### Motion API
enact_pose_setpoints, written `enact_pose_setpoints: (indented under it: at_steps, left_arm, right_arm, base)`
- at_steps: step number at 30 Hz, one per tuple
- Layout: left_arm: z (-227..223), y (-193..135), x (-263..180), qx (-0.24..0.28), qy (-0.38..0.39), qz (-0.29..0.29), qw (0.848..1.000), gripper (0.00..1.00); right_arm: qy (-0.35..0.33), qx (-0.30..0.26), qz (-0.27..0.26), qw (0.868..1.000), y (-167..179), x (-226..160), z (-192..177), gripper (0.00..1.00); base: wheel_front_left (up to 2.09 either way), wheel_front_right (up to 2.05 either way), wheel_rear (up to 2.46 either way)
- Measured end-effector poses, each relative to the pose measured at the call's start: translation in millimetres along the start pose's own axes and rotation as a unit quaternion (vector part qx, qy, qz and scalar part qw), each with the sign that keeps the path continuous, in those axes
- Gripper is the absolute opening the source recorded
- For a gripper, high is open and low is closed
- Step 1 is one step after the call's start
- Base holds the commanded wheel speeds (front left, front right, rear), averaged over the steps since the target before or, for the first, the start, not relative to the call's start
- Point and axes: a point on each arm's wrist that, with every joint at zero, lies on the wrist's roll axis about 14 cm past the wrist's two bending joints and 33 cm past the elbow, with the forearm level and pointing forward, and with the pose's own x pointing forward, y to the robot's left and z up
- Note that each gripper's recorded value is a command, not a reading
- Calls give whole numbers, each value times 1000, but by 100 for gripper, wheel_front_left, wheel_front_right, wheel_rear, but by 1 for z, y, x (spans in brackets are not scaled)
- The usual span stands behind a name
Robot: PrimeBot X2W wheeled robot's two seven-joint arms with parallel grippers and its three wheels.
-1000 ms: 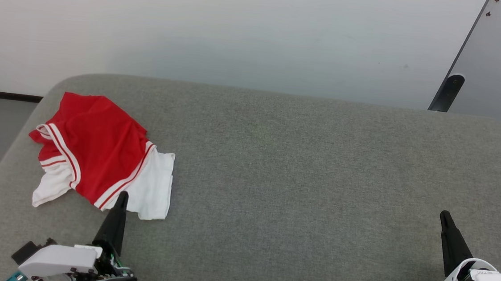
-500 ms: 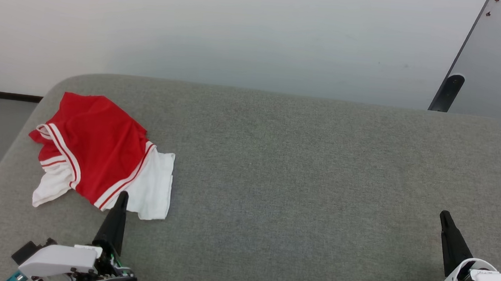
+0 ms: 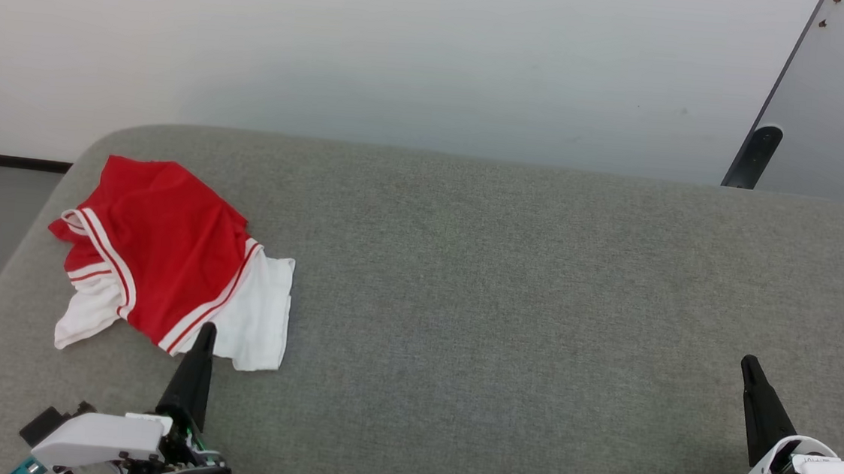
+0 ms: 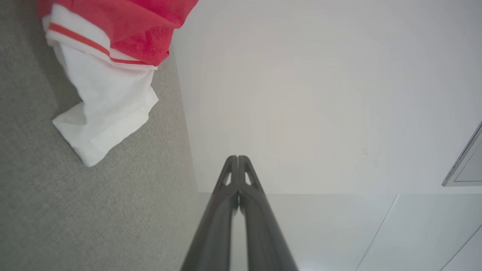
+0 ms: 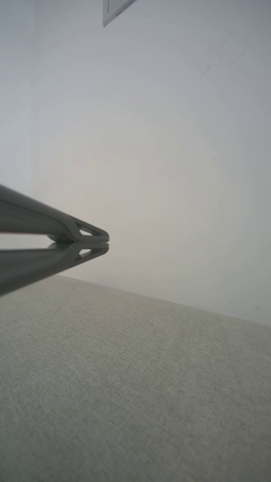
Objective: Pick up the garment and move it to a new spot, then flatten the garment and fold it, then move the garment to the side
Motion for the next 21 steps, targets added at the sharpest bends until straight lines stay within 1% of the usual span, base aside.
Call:
enact_pose_setpoints:
  at_steps: [21]
  left_arm:
    - [0, 0, 0, 0, 0, 0, 1000, 0]
  right_arm:
    - [0, 0, 0, 1000, 0, 0, 0, 0]
  base:
    - [0, 0, 0]
